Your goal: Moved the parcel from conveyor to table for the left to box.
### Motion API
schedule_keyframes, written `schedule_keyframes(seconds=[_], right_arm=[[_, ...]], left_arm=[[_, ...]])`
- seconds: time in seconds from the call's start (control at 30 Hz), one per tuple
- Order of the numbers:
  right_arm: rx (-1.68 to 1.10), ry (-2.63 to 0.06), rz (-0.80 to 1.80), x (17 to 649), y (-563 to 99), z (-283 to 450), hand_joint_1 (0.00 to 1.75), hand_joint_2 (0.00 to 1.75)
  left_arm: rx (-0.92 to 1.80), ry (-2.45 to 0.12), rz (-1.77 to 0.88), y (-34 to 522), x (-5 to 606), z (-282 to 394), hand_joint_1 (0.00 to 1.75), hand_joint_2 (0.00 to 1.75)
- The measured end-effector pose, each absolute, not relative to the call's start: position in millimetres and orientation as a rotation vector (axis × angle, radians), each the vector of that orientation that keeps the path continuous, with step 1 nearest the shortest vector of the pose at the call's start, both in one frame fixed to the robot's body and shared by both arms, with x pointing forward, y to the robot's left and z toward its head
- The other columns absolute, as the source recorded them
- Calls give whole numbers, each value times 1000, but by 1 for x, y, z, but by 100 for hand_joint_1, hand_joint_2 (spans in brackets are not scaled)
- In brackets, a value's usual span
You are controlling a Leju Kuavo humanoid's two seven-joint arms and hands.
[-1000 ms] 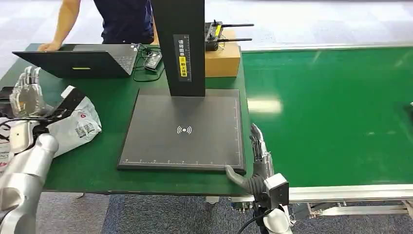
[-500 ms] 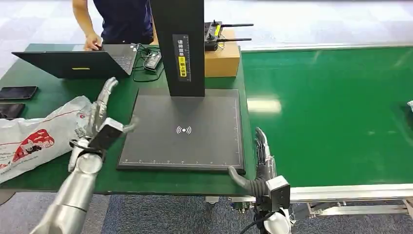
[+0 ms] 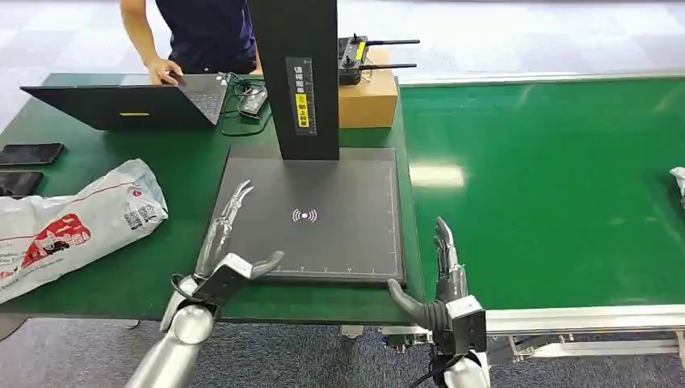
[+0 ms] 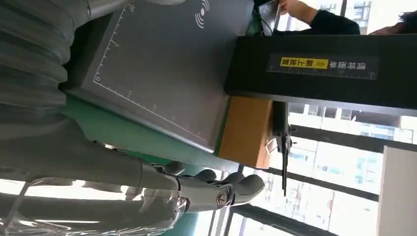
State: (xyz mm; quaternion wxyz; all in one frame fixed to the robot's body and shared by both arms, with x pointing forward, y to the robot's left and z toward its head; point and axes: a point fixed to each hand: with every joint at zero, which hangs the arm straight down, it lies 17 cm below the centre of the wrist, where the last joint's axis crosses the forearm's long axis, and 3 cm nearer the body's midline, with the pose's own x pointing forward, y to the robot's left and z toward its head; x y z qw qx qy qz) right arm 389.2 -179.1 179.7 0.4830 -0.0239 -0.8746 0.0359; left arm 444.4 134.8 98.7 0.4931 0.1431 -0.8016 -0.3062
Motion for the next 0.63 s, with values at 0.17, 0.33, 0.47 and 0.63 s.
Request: schedule_keyframes(seconds=[0.17, 0.33, 0.47, 0.63], right_arm=[[-61, -2133, 86, 389, -180, 181, 0, 175], [-63, -2132, 87, 389, -180, 180, 0, 175], [-95, -2129, 101, 388, -182, 181, 0, 175], [-151, -2124, 141, 387, -182, 181, 0, 175]], left_arm=[[341, -1948, -744, 132, 443, 99, 0, 175], [331, -1948, -745, 129, 442, 99, 0, 175], [272, -1933, -738, 119, 439, 96, 0, 175], [267, -1964, -738, 100, 429, 98, 0, 175]])
